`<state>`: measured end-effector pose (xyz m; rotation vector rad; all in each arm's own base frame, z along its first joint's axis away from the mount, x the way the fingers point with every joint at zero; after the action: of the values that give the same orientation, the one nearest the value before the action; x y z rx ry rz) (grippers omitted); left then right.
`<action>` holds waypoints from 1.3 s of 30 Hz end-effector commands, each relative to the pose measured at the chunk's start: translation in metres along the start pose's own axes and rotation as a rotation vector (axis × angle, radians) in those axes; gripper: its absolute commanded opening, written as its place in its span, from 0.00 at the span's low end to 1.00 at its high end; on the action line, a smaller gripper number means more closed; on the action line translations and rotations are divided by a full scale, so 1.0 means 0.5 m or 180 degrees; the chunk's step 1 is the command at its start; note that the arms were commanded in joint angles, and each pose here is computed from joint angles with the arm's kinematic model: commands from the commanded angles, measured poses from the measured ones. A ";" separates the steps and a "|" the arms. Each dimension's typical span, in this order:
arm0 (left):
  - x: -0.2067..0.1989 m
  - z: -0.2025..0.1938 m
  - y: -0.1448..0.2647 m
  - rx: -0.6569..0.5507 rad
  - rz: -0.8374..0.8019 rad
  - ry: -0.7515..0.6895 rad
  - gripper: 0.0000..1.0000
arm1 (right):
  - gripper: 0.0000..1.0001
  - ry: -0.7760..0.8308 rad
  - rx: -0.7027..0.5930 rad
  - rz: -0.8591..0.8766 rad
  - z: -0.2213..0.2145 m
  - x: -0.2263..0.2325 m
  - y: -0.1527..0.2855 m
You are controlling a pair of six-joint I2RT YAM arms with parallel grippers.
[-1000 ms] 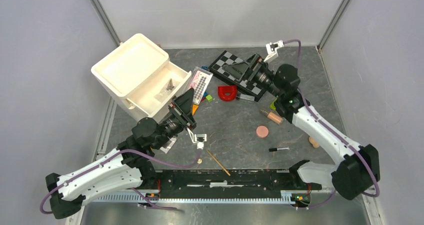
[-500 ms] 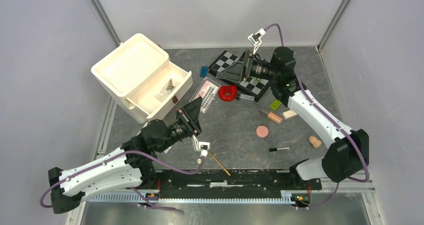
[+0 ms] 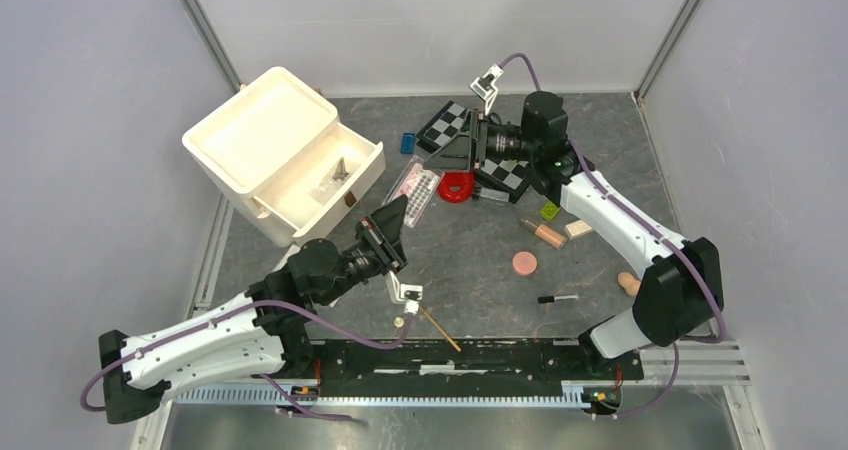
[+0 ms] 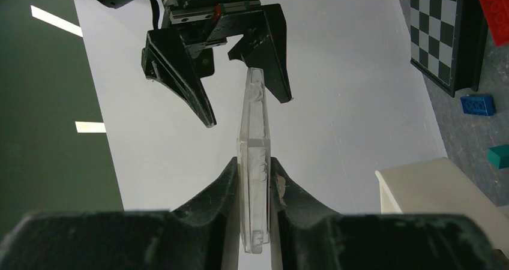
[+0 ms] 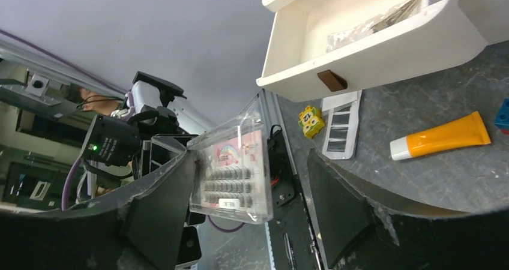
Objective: Organize the makeup
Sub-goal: Pick up the makeup tool from the center of the board.
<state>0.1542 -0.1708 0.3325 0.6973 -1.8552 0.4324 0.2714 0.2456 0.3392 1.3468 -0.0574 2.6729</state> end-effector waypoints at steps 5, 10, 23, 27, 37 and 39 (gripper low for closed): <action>0.018 0.000 -0.004 0.0026 0.0065 -0.0145 0.02 | 0.60 0.0062 0.0202 0.0359 -0.013 0.028 -0.019; 0.017 0.000 -0.006 0.0050 0.0043 -0.0170 0.02 | 0.57 0.0003 0.0290 0.0445 -0.033 0.025 -0.021; 0.016 -0.002 -0.013 0.0109 0.0022 -0.0150 0.09 | 0.18 -0.0025 0.0345 0.0560 -0.050 0.036 -0.017; 0.014 -0.004 -0.013 0.0150 0.0033 -0.0087 0.22 | 0.04 -0.0054 0.0238 0.0749 -0.055 0.053 -0.007; 0.017 -0.013 0.004 0.0219 0.0151 0.0150 1.00 | 0.00 -0.0056 -0.0027 0.0838 -0.035 0.065 -0.004; 0.018 -0.015 0.011 0.0226 0.0188 0.0205 1.00 | 0.00 -0.0043 -0.0097 0.0808 -0.023 0.062 -0.001</action>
<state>0.1562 -0.1748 0.3303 0.7326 -1.8569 0.4405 0.2423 0.2580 0.3323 1.5709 -0.1634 2.7834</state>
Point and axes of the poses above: each gripper's point midway between its finger pads, its own y axis back along the fingers, its own x axis along the line the jaws close on, z = x × y, the point moved 8 cm from there along y, back along the fingers, and after that the axes turned 3 degrees about -y, right-handed, at the moved point
